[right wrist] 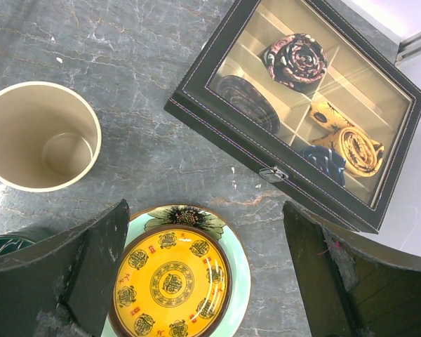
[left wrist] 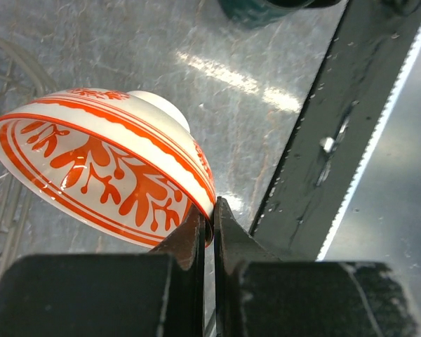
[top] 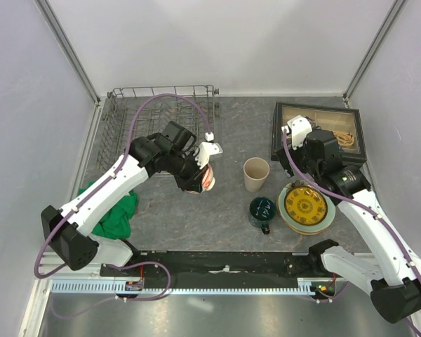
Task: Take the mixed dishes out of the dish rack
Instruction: Place the bowl at the center of the board.
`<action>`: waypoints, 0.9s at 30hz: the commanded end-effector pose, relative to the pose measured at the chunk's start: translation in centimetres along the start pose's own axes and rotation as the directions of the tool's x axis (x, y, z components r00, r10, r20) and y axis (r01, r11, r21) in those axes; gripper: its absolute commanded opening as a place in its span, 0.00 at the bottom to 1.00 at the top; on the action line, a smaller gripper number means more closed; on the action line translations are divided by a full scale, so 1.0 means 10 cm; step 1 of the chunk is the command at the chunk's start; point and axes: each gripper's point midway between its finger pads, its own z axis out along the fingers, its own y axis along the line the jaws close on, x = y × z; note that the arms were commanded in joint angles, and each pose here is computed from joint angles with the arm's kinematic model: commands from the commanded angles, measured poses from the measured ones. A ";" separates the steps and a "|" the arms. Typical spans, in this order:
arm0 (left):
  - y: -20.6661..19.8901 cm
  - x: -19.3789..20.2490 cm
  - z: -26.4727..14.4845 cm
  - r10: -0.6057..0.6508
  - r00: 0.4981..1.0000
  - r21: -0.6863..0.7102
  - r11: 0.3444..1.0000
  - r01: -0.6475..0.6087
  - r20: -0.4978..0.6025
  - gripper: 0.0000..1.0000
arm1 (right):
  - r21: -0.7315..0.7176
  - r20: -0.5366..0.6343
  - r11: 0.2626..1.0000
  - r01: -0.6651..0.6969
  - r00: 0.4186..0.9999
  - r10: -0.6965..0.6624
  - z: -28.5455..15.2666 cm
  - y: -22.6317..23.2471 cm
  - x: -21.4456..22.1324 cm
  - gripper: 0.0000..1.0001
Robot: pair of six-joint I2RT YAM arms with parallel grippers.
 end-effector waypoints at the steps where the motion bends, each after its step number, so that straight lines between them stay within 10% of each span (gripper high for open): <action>1: 0.04 -0.05 -0.05 0.131 0.991 -0.085 0.988 -0.130 0.007 0.02 | 0.006 0.037 1.000 -0.025 0.999 0.025 -0.01 -0.02 -0.09 0.98; 27: -0.11 0.28 0.81 0.509 0.782 -0.151 0.796 -0.587 -0.360 0.01 | -0.005 -0.042 1.000 -0.019 0.999 0.019 0.16 -0.02 0.09 0.98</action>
